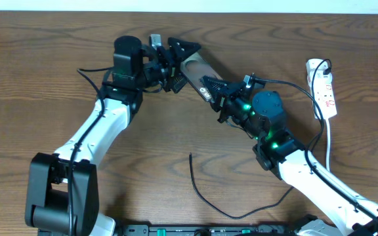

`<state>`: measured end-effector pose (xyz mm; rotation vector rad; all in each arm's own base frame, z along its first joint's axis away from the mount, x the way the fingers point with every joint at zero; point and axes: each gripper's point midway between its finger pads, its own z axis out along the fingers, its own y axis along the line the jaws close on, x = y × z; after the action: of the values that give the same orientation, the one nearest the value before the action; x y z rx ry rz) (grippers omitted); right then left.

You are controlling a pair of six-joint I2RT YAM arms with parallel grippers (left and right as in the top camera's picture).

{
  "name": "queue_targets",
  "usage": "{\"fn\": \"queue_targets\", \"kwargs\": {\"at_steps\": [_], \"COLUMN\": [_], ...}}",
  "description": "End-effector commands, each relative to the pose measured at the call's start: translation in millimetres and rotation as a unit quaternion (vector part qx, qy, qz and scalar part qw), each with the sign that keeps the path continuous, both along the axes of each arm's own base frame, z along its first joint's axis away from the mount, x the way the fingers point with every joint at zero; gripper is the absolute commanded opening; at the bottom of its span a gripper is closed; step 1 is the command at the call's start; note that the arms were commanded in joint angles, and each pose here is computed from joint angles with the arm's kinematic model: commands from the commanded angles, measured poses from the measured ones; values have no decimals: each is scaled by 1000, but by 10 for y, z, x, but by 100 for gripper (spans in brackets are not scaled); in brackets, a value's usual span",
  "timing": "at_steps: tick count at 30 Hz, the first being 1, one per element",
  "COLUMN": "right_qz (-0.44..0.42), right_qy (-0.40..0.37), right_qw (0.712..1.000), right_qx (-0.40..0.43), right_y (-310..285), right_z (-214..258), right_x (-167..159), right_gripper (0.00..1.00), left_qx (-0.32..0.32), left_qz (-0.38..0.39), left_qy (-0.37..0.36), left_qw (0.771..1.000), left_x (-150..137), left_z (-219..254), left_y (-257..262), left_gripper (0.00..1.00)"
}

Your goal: Plug charger to phone and switch on socket

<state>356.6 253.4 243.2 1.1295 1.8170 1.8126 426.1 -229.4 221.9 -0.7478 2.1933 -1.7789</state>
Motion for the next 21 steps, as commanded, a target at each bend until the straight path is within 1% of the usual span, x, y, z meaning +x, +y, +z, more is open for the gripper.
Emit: {"fn": "queue_targets", "kwargs": {"at_steps": [1, 4, 5, 7, 8, 11, 13, 16, 18, 21], "right_qz": [-20, -20, -20, -20, -20, -19, -18, -20, -24, -26], "right_qy": [-9, -9, -9, -9, -9, -8, -9, -6, -7, -7], "right_qw": [1000, 1000, 1000, 1000, 1000, 1000, 1000, 999, 999, 999], "right_qx": [22, 22, 22, 22, 22, 22, 22, 24, 23, 22], "right_y": [-21, -18, -19, -20, -19, -15, -5, 17, 44, 66], "right_z": [157, 156, 156, 157, 156, 156, 157, 155, 154, 153], "right_x": [49, 46, 47, 47, 47, 44, 37, 25, 10, -3], "right_gripper": [1, 1, 1, 1, 1, 1, 1, 1, 1, 1], "left_qx": [-2, -2, -2, -2, -4, -4, -4, -4, -4, -3], "left_qz": [23, 23, 25, 27, 28, 28, 28, 28, 28, 30], "left_qy": [-14, -14, -14, -12, -9, -9, -9, -9, -9, -9], "left_qw": [1000, 1000, 1000, 1000, 1000, 1000, 1000, 1000, 1000, 999], "left_x": [62, 64, 68, 72, 73, 73, 73, 73, 73, 79], "left_z": [147, 147, 146, 145, 145, 145, 145, 145, 145, 143], "left_y": [22, 24, 28, 31, 31, 31, 31, 31, 32, 36], "left_gripper": [94, 94, 92, 84, 82, 80, 76, 66, 51, 50]}}
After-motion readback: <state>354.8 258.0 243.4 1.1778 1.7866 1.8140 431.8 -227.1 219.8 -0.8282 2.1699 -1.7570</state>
